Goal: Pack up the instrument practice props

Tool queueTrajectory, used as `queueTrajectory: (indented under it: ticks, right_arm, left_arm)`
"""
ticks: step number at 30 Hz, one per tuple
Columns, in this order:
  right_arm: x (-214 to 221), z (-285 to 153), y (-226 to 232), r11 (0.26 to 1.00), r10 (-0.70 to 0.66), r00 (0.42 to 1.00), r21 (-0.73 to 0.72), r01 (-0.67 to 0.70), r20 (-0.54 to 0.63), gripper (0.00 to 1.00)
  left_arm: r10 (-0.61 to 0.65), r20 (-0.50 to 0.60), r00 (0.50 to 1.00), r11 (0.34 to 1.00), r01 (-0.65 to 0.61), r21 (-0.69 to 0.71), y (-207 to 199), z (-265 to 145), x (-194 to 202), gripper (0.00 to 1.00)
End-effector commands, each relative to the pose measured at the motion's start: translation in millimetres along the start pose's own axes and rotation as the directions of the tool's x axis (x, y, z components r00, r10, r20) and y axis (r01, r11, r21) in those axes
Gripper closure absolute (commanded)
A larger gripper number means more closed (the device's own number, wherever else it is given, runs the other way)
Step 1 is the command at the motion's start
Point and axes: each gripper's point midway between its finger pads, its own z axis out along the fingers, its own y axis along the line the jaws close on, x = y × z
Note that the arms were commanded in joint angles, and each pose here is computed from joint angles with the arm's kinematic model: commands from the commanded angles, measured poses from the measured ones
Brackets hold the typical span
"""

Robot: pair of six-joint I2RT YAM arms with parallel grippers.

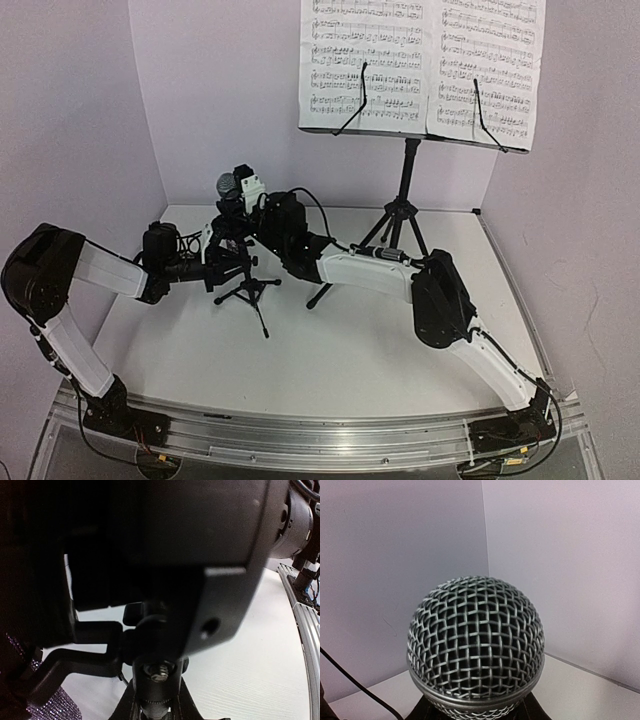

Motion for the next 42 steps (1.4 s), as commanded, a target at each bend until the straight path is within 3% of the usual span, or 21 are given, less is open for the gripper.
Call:
queueTrajectory:
  ticks: [1, 5, 10, 15, 26, 35, 42]
  right_arm:
    - [-107.1, -18.5, 17.9, 0.995, 0.080, 0.975, -0.068, -0.067, 0.208, 1.00]
    - [-124.8, -23.1, 21.1, 0.996, 0.060, 0.969, -0.083, -0.041, 0.240, 1.00]
    - [-188.3, -36.8, 29.2, 0.993, -0.021, 0.929, -0.098, 0.062, 0.370, 1.00]
    - [-242.7, -57.4, 34.4, 0.989, -0.039, 0.887, -0.111, 0.101, 0.459, 1.00]
    - [-248.7, -66.0, 39.0, 0.985, -0.008, 0.900, -0.152, 0.083, 0.437, 1.00]
    - [-334.9, -121.8, 85.9, 0.945, -0.056, 0.787, -0.221, 0.239, 0.615, 1.00]
    - [-362.3, -150.4, 97.2, 0.931, -0.091, 0.740, -0.206, 0.300, 0.667, 1.00]
  left_arm:
    - [0.059, 0.052, 0.997, 0.998, -0.058, -0.002, 8.3, 4.8, -22.3, 1.00]
    - [0.070, 0.030, 0.997, 0.997, -0.070, -0.023, 10.7, 4.3, -16.3, 1.00]
    - [0.131, -0.032, 0.991, 0.991, -0.132, -0.037, 11.2, -1.0, 0.9, 1.00]
    - [0.078, -0.070, 0.994, 0.997, -0.079, -0.008, 13.8, -4.9, 3.6, 1.00]
    - [0.056, -0.061, 0.997, 0.998, -0.057, -0.020, 20.6, -16.3, -2.5, 1.00]
    - [0.037, -0.063, 0.997, 0.999, -0.038, -0.027, 22.4, -18.8, -1.1, 1.00]
    - [0.036, -0.064, 0.997, 0.997, -0.040, -0.069, 32.1, -23.7, -1.5, 1.00]
